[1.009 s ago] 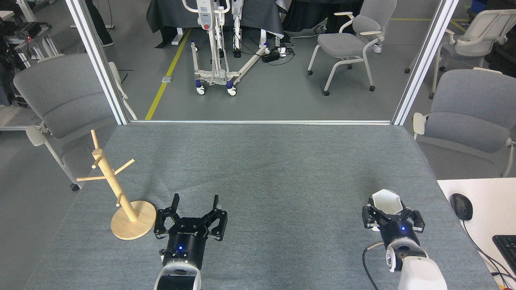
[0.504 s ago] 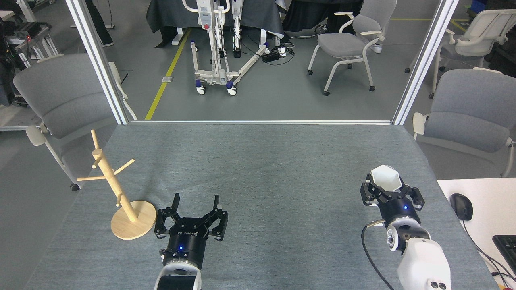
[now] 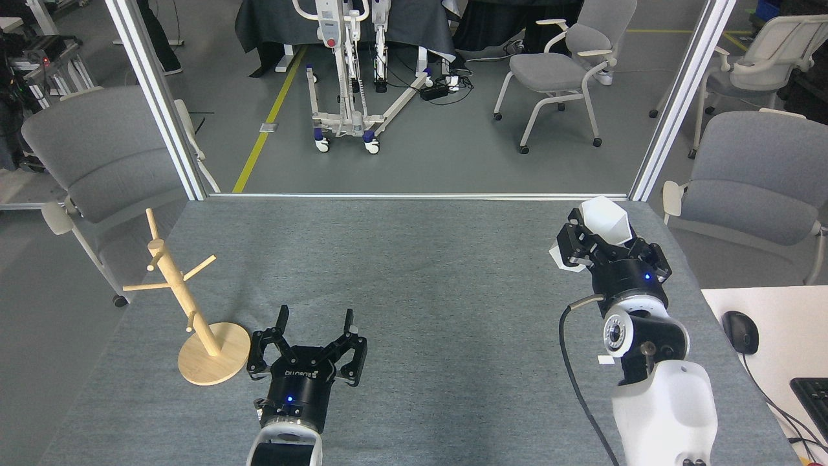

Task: Hang cup on storage rack
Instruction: 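Carry the cup toward the center and bring the left gripper to it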

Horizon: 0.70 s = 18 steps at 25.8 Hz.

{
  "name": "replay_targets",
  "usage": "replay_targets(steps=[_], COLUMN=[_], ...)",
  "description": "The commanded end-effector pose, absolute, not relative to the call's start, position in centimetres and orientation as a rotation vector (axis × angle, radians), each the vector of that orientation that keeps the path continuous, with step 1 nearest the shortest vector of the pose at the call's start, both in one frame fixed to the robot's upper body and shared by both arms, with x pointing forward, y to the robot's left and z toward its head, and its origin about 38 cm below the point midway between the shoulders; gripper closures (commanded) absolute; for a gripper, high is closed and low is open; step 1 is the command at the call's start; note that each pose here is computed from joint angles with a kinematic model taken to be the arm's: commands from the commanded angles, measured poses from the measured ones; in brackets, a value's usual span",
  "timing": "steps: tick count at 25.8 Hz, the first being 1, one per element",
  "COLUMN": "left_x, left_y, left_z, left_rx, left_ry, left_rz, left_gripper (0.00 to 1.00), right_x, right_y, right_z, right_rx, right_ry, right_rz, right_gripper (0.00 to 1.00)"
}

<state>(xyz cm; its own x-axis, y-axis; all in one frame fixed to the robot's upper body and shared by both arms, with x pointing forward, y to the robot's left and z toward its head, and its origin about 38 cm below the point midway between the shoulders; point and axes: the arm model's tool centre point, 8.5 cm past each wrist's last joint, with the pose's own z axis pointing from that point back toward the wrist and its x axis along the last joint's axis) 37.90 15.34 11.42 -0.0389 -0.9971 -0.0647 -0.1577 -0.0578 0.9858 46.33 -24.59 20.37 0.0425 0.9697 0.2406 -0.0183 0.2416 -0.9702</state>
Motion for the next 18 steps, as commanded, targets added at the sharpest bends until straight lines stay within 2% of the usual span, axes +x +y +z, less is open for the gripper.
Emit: replay_targets(steps=[1,5,8,11,15,18], left_x=[37.1,35.5,34.2,33.7,34.6,36.8], left_y=[13.1,8.8,6.5,4.6,2.6,1.3], left_z=[11.8,11.4,10.3,10.1,11.3,12.2], left_rx=[1.399,1.503,1.448,1.342,1.254,1.247], left_ry=[-1.387,-1.433,-1.516,-1.609,-1.719,-1.734], left_rz=[-1.29,-1.529,-1.726,-1.843,-1.927,-1.944], left_gripper=[0.01,0.01,0.01,0.01,0.01,0.01], right_x=[43.5,43.1,42.8,42.5,41.7,41.0], right_y=[-21.8,-18.4,-16.6,-14.2,-10.7,-9.4], right_z=[21.5,21.3,21.2,21.3,21.9,21.8], right_rx=[-0.971,-0.959,-0.951,-0.949,-0.97,-0.993], right_ry=[-1.276,-1.24,-1.209,-1.167,-1.152,-1.109], right_rz=[1.027,1.078,1.084,1.1,1.077,1.073], right_gripper=[0.73,0.76,0.76,0.75,0.75,0.75])
